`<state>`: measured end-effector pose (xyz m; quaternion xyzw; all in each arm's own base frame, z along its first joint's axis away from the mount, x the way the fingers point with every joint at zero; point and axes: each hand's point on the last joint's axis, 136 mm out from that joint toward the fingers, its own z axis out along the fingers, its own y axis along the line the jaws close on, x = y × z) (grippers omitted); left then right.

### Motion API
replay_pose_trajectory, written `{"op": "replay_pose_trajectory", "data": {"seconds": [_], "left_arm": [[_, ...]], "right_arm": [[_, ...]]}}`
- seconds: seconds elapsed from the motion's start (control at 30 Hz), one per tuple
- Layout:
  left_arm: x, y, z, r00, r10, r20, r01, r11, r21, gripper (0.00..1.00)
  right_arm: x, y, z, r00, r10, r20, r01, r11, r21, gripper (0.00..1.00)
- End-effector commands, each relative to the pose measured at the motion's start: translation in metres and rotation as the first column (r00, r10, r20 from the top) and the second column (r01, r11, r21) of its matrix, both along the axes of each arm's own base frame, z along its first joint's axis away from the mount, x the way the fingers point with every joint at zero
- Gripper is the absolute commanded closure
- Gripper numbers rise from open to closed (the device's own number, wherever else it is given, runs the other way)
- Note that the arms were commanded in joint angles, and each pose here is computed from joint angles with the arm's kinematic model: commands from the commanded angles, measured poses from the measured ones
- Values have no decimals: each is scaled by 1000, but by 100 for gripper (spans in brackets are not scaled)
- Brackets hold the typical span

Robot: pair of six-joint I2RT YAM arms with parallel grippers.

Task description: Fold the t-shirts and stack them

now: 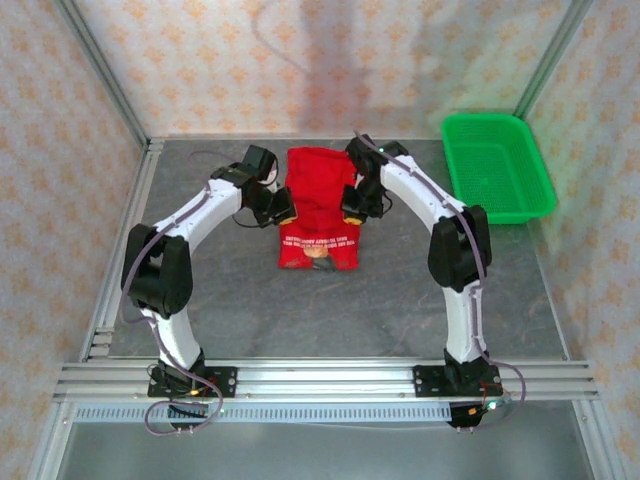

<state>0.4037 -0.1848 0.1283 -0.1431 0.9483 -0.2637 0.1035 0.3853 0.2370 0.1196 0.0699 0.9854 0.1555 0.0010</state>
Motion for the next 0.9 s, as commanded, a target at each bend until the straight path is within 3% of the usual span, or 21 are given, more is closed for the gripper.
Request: {"op": "replay_pose_trajectory", "data": {"seconds": [0.0, 0.33, 0.67, 0.77, 0.87], "left_arm": [[8, 19, -3, 1000, -2, -13, 3, 997, 83, 100], [38, 9, -37, 996, -60, -59, 66, 993, 100, 100], [65, 5, -52, 996, -44, -74, 51, 993, 103, 100], [78, 0, -52, 998, -15, -62, 19, 997, 75, 99], [99, -6, -32, 999, 32, -29, -32, 999, 9, 79]], "right_arm": [[5, -19, -4, 999, 31, -29, -34, 995, -98, 100], [31, -17, -30, 999, 9, -53, -15, 993, -120, 100], [50, -24, -56, 997, -29, -67, 20, 992, -128, 100], [68, -27, -61, 997, -70, -43, 65, 992, -109, 85], [99, -29, -45, 990, -133, 44, 135, 990, -36, 72]]}}
